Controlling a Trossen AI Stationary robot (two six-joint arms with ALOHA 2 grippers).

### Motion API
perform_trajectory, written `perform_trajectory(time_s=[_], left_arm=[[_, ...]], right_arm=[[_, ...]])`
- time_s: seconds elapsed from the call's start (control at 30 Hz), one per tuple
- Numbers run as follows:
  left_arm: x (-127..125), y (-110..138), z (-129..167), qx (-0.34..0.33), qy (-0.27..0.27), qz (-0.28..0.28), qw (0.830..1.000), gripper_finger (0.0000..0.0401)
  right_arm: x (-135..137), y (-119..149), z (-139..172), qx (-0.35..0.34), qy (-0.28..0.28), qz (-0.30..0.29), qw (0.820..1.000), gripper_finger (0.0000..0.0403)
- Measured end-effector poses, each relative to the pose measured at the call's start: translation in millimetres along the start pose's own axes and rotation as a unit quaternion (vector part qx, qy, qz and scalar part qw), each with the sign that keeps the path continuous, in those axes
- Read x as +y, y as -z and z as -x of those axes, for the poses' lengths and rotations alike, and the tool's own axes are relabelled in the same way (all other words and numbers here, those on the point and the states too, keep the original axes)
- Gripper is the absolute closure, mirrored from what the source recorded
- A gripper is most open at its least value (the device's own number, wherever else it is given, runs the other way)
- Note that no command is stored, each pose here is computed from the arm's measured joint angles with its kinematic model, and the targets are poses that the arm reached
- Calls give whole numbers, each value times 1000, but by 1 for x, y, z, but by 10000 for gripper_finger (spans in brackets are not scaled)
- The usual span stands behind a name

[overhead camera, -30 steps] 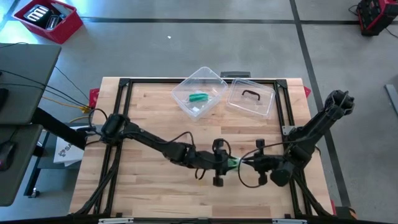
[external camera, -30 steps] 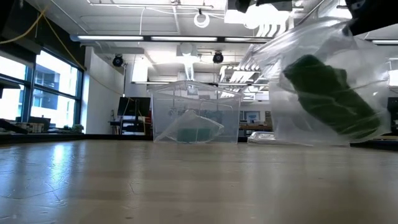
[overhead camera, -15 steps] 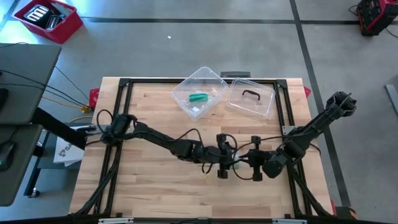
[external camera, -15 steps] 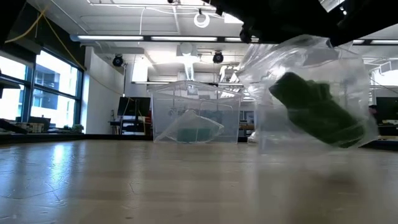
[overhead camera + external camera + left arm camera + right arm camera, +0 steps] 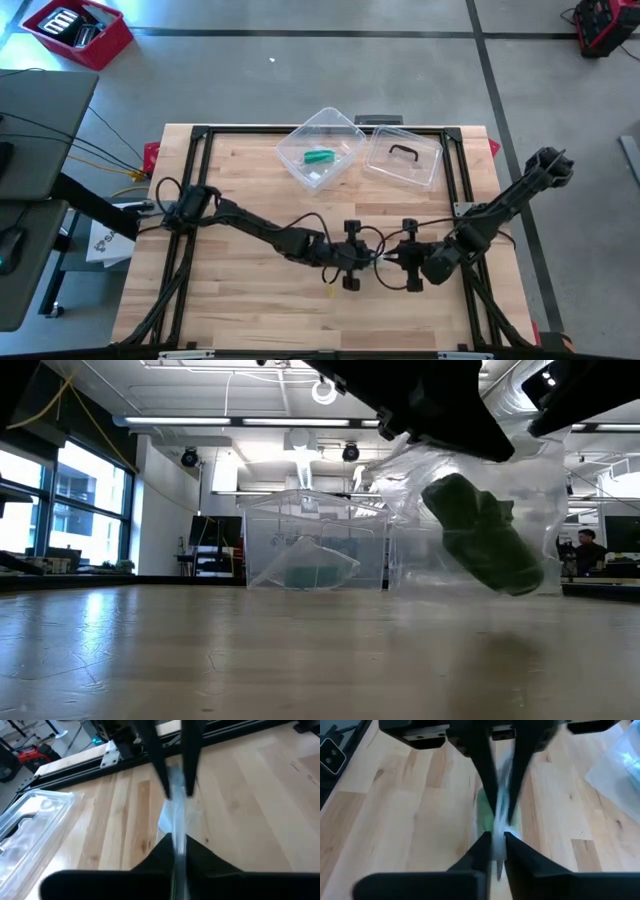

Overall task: Roll bandage
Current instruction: Close the transparent zip bag containing the green bandage

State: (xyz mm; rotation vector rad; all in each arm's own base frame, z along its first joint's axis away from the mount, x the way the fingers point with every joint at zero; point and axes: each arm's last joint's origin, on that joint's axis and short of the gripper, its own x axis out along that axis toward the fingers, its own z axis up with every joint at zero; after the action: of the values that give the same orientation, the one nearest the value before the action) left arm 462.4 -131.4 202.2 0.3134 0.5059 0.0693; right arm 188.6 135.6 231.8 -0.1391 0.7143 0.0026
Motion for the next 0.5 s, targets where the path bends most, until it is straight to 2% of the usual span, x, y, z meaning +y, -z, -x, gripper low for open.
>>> perform_trajectory(time_s=[0.1, 0.27, 0.37, 0.5], left_arm=[[-4, 0, 2, 3, -4, 6, 1000, 393], [-9, 1, 4, 11, -1, 21, 1000, 399], [-9, 1, 4, 10, -2, 29, 1000, 399], [-9, 1, 4, 9, -3, 30, 1000, 400]], right_arm=[[-4, -1, 8, -6, -2, 0, 1000, 323], [-13, 1, 23, -1, -13, -39, 999, 251], [-8, 5, 24, 1, -4, -25, 1000, 249], [7, 4, 17, -15, -15, 8, 1000, 294]])
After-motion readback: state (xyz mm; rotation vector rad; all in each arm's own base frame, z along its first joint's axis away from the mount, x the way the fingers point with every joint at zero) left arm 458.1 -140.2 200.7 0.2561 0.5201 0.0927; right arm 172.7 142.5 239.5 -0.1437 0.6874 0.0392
